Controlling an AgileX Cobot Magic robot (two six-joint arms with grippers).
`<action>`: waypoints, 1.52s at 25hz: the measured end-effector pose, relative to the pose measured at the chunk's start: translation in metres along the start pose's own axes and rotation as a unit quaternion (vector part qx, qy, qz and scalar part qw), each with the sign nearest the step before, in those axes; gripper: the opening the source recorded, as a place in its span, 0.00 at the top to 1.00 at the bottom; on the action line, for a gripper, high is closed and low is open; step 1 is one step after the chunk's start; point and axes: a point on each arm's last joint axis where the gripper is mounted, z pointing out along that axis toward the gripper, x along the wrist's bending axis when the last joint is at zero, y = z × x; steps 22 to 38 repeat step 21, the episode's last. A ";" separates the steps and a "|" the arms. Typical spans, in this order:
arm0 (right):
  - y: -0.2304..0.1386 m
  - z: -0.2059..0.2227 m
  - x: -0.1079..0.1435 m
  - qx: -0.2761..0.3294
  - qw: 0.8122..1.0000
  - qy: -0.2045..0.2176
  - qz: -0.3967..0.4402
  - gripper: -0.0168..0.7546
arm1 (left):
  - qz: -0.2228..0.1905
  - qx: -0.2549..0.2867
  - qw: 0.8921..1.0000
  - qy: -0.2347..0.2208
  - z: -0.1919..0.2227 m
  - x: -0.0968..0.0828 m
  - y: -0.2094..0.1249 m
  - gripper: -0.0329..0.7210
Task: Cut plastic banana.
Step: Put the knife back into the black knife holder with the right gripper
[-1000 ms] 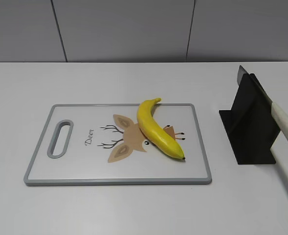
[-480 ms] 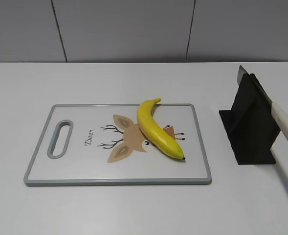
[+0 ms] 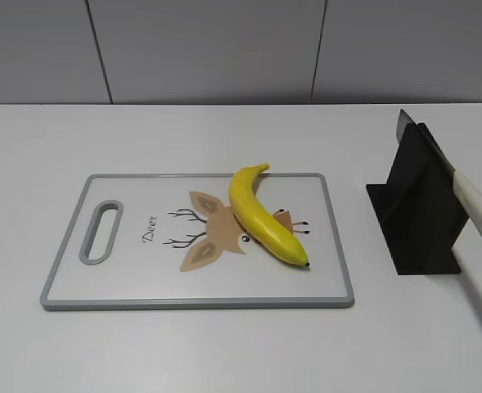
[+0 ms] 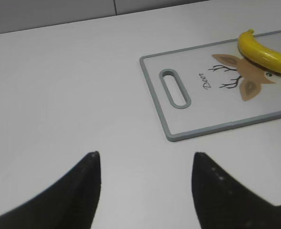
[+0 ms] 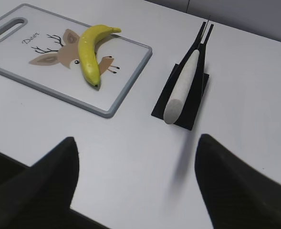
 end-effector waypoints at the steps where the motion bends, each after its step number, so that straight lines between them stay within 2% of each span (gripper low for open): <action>1: 0.000 0.000 0.000 0.000 1.000 -0.002 0.003 0.22 | -0.004 0.001 1.000 0.007 0.000 0.000 0.000 0.18; 6: 0.001 0.002 0.002 -0.001 0.999 -0.041 0.028 0.22 | -0.033 0.005 0.998 0.060 0.001 -0.001 0.001 0.18; 10: 0.002 0.003 0.002 -0.002 0.998 -0.045 0.031 0.22 | -0.046 0.008 0.995 0.085 0.001 -0.001 0.001 0.18; 21: 0.002 0.003 0.002 -0.002 0.998 -0.046 0.032 0.22 | -0.048 0.007 0.995 0.088 0.001 -0.001 0.001 0.24; 38: 0.002 0.003 0.002 -0.002 0.998 -0.046 0.032 0.22 | -0.048 0.007 0.995 0.088 0.001 -0.001 0.001 0.24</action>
